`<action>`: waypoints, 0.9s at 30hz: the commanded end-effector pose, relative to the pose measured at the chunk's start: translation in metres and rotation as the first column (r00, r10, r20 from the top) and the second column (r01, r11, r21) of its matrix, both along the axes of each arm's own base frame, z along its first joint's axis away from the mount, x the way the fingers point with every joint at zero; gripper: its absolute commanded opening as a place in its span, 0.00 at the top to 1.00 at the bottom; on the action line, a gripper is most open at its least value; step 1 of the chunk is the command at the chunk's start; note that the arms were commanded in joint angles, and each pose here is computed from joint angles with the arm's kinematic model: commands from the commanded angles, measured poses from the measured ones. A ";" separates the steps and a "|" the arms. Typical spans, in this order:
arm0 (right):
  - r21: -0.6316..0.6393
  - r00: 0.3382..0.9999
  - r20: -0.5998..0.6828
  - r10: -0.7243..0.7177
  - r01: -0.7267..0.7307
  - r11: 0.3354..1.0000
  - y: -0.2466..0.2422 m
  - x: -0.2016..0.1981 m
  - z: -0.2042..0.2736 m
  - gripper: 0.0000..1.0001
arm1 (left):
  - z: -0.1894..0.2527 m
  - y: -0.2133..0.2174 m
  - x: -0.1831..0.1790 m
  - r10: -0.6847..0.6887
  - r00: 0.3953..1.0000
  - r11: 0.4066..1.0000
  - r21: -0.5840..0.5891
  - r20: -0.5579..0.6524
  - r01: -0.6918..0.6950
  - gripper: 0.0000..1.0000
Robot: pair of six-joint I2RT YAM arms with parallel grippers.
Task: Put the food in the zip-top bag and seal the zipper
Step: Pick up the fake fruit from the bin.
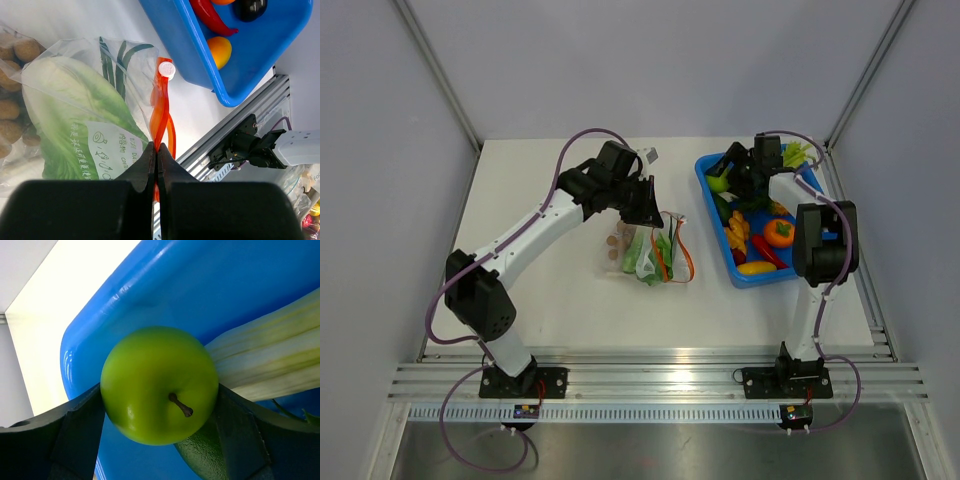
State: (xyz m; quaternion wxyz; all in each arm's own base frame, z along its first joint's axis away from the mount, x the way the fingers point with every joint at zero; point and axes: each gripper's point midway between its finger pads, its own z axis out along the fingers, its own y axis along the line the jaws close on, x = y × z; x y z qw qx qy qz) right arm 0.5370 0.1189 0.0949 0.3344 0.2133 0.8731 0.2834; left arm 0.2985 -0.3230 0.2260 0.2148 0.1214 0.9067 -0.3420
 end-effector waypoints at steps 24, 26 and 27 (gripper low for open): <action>-0.045 0.951 0.303 -0.056 0.073 0.996 -0.045 -0.143 0.176 0.49 | 0.045 -0.057 0.009 -0.096 0.992 0.983 -0.148 0.078 0.107 1.00; -0.062 0.949 0.312 -0.046 0.068 0.996 -0.047 -0.163 0.181 0.48 | 0.049 -0.069 0.014 -0.104 0.991 0.978 -0.171 0.087 0.118 1.00; -0.068 0.946 0.323 -0.039 0.065 0.996 -0.047 -0.181 0.190 0.48 | 0.053 -0.075 0.015 -0.108 0.991 0.975 -0.186 0.082 0.122 1.00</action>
